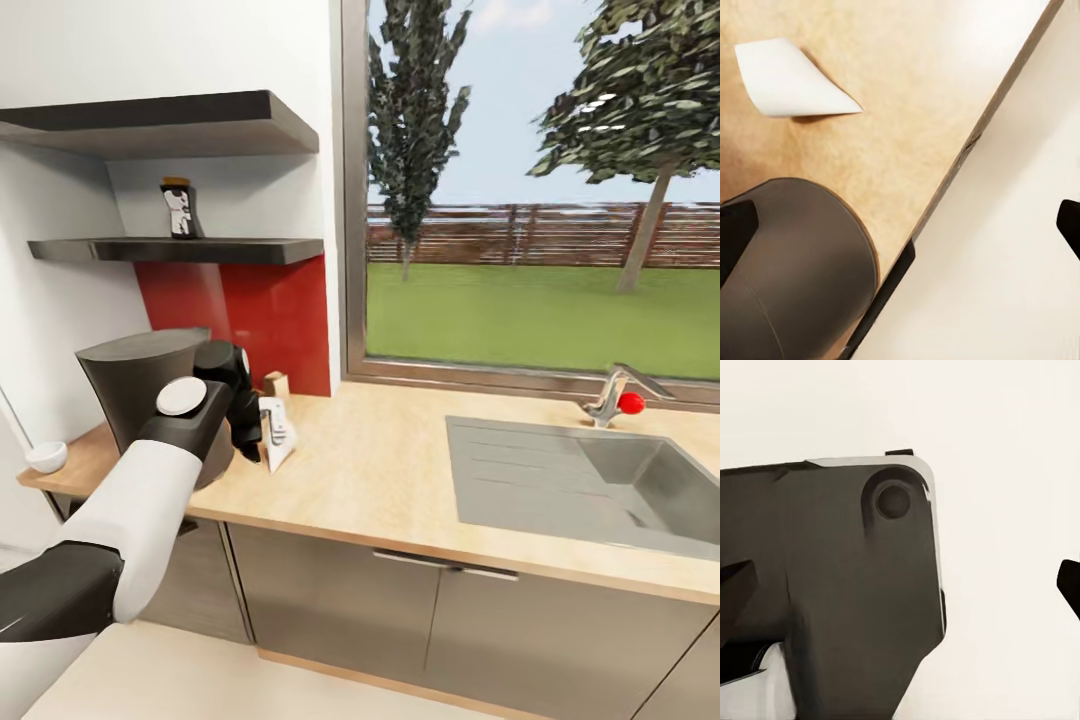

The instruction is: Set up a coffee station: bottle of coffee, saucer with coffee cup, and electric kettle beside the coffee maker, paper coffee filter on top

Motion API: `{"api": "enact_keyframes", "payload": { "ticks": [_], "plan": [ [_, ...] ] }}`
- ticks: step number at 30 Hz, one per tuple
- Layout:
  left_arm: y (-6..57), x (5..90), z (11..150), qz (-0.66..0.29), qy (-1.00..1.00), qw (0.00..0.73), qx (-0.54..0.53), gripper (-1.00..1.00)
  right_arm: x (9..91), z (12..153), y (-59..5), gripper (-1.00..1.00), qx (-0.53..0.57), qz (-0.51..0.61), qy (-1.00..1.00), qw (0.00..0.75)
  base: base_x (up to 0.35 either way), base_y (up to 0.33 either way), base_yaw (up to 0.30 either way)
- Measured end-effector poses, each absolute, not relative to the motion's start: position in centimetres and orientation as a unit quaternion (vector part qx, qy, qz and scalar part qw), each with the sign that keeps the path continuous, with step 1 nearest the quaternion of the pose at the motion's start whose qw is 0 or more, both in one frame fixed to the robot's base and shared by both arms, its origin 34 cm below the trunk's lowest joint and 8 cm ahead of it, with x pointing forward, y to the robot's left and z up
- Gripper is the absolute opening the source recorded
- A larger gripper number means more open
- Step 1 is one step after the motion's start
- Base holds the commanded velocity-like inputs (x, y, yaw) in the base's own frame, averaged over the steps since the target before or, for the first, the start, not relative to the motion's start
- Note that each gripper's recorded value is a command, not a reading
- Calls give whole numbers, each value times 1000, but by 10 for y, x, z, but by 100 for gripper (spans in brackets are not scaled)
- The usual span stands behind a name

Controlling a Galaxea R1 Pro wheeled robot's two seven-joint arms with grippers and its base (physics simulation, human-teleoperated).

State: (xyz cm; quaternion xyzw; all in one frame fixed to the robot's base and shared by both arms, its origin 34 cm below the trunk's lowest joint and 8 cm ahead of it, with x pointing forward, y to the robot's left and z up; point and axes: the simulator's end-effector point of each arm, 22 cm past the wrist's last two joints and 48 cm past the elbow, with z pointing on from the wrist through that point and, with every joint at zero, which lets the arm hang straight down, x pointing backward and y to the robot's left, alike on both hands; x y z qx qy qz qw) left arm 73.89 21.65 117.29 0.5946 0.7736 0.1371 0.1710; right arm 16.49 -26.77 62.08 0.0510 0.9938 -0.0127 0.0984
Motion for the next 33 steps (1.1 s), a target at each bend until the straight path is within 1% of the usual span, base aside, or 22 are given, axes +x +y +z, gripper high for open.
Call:
{"api": "enact_keyframes", "payload": {
  "ticks": [4, 11, 18, 28, 33],
  "plan": [
    [218, 739, 1173, 138, 771, 170, 598, 100, 161, 620, -268, 100, 51, -13, 994, 94, 130, 83, 0],
    [218, 739, 1172, 134, 771, 172, 598, 100, 159, 620, -268, 100, 51, -14, 994, 92, 17, 9, -20],
    [216, 739, 1172, 133, 770, 173, 599, 100, 159, 620, -269, 100, 51, -14, 994, 92, 53, 57, -247],
    [218, 738, 1170, 135, 771, 170, 599, 100, 159, 620, -265, 100, 52, -12, 994, 92, 82, 260, -292],
    [220, 738, 1169, 136, 772, 167, 598, 100, 159, 620, -263, 100, 51, -10, 994, 92, 12, 131, -80]
  ]
}}
